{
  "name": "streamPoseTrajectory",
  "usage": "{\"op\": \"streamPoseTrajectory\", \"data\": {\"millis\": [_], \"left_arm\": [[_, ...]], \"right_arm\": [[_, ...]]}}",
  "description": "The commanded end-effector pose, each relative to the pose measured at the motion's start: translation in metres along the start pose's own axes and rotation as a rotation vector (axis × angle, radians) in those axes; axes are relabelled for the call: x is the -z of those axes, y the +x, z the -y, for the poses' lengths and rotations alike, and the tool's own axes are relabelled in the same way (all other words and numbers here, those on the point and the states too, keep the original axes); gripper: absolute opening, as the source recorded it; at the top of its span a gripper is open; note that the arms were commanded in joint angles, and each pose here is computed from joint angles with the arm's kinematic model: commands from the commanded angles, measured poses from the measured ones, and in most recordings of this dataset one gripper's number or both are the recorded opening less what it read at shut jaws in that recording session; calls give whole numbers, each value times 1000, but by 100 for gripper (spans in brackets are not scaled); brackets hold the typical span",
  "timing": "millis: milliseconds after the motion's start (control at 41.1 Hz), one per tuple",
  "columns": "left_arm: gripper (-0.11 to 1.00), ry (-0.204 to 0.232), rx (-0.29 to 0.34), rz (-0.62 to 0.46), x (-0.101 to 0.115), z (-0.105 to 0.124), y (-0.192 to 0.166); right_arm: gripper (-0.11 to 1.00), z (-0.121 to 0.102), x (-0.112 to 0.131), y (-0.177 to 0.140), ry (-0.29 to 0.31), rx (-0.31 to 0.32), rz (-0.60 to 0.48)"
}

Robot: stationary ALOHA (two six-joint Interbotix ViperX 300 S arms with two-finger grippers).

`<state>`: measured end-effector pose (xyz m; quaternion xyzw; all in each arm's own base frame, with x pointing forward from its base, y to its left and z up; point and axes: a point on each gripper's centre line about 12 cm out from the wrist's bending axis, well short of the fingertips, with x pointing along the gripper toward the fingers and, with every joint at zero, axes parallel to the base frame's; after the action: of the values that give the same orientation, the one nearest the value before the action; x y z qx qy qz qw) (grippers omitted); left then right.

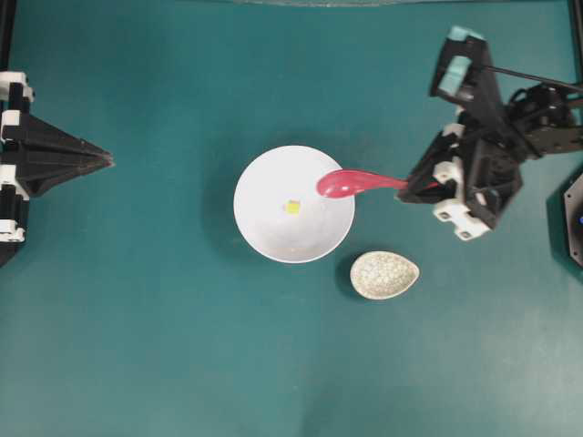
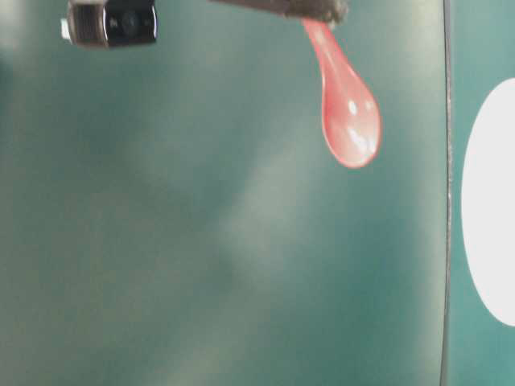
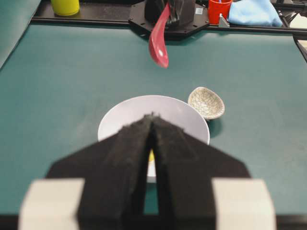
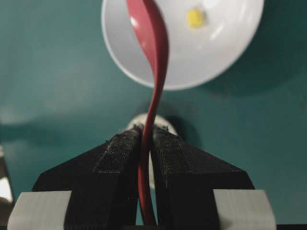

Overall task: Scoop the yellow hexagonal prism block from the bowl with a spoon using the right arm.
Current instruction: 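Lift the empty spoon out of the bowl toward the spoon rest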

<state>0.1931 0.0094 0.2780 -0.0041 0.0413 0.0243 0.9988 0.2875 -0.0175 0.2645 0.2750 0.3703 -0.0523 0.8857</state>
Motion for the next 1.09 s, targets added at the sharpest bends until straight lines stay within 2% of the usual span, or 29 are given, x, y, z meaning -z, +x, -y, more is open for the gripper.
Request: {"op": "streamPoseTrajectory", "data": {"millis": [0, 657, 803, 1070], "left_arm": [[0, 2, 2, 26, -10, 0, 1], [0, 0, 2, 31, -11, 0, 1], [0, 0, 2, 31, -11, 0, 1], [0, 0, 2, 31, -11, 0, 1]], "right_arm": [[12, -4, 2, -12, -11, -19, 28], [12, -16, 83, 16, -125, -89, -65], [12, -14, 95, 25, -111, -80, -94], [12, -8, 119, 44, -134, -49, -161]]}}
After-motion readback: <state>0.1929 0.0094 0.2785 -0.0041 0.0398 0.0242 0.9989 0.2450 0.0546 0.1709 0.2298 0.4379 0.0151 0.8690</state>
